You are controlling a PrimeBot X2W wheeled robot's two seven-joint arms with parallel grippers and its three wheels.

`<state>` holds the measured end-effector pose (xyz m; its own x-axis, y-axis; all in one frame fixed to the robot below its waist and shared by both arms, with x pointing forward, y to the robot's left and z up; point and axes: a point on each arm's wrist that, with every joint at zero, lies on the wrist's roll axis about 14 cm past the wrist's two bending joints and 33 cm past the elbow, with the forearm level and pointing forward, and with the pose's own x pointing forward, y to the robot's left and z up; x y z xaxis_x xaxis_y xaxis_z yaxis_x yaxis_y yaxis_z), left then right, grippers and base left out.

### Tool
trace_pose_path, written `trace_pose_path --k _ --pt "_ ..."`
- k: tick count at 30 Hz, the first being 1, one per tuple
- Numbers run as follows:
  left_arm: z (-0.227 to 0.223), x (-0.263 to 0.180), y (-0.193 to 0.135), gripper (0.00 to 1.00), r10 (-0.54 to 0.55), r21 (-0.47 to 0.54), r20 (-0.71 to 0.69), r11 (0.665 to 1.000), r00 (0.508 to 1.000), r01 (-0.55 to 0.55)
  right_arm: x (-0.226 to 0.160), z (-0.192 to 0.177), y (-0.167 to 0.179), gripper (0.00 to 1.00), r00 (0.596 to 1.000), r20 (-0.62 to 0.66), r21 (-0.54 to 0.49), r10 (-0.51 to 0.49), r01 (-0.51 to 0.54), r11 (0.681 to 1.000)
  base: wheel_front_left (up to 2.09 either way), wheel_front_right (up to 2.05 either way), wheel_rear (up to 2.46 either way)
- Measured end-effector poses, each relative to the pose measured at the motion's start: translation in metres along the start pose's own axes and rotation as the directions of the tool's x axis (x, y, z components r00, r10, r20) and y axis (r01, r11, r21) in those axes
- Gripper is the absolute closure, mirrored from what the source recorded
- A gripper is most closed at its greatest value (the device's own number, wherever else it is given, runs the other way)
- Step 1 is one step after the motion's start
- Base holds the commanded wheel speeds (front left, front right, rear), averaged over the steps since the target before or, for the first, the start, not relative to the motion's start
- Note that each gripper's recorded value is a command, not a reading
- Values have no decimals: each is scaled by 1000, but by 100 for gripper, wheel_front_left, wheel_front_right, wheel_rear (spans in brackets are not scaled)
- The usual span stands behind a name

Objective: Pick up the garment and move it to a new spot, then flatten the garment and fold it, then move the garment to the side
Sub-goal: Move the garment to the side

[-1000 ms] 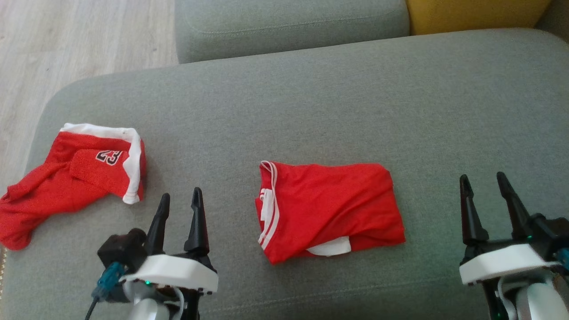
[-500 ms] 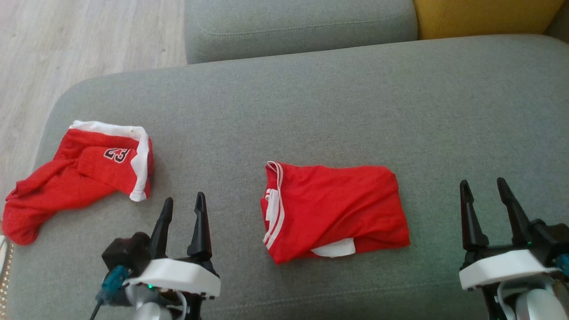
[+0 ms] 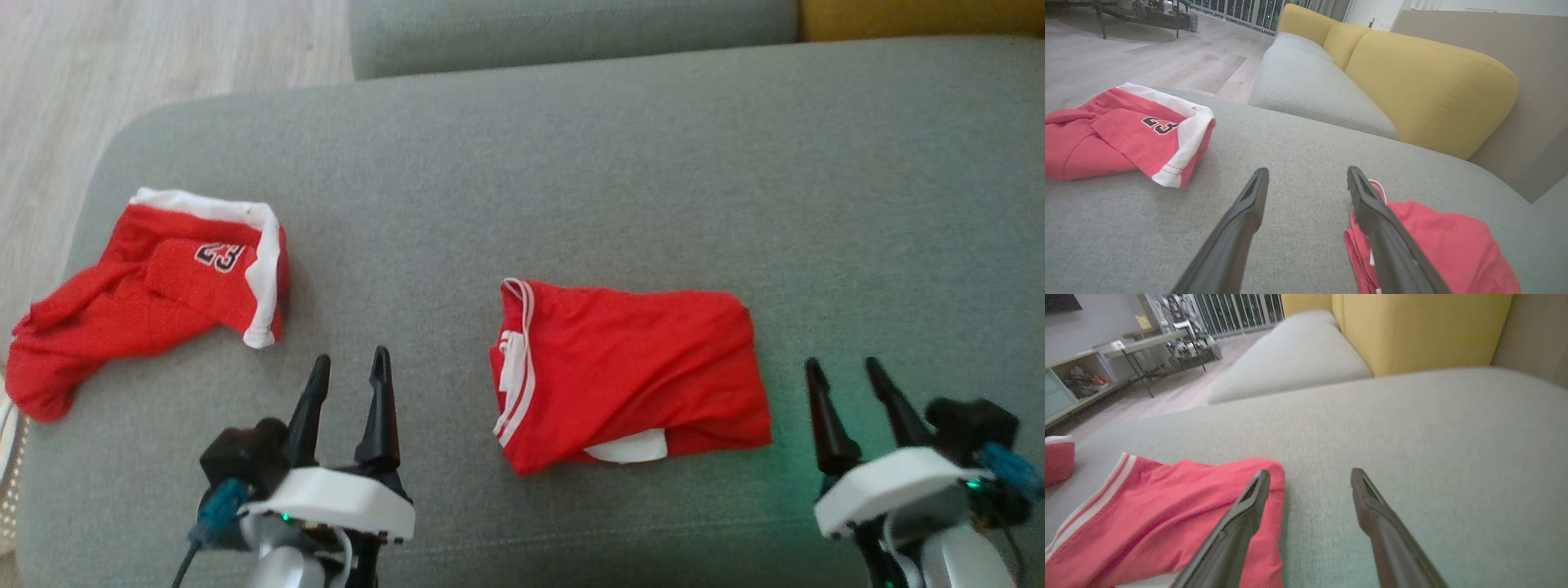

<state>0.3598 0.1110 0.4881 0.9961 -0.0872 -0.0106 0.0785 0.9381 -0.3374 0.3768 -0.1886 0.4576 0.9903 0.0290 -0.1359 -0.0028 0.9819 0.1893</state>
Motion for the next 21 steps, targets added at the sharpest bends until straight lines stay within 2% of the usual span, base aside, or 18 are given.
trace_pose_path --k 6,10,15,21 --pt "-4 11 7 0 9 14 -14 1000 1000 -9 24 -33 24 0 988 -145 139 61 -41 989 0 0 0" --pt "-9 14 10 0 16 22 -28 1000 999 -15 37 -52 29 0 974 -216 214 73 -26 976 0 0 0" --pt "-10 18 14 0 27 26 -31 999 999 -26 48 -72 38 0 953 -288 351 93 15 936 0 0 0" --pt "-13 18 20 0 40 37 -42 999 998 -38 56 -81 63 0 934 -318 341 165 -50 939 0 0 0"
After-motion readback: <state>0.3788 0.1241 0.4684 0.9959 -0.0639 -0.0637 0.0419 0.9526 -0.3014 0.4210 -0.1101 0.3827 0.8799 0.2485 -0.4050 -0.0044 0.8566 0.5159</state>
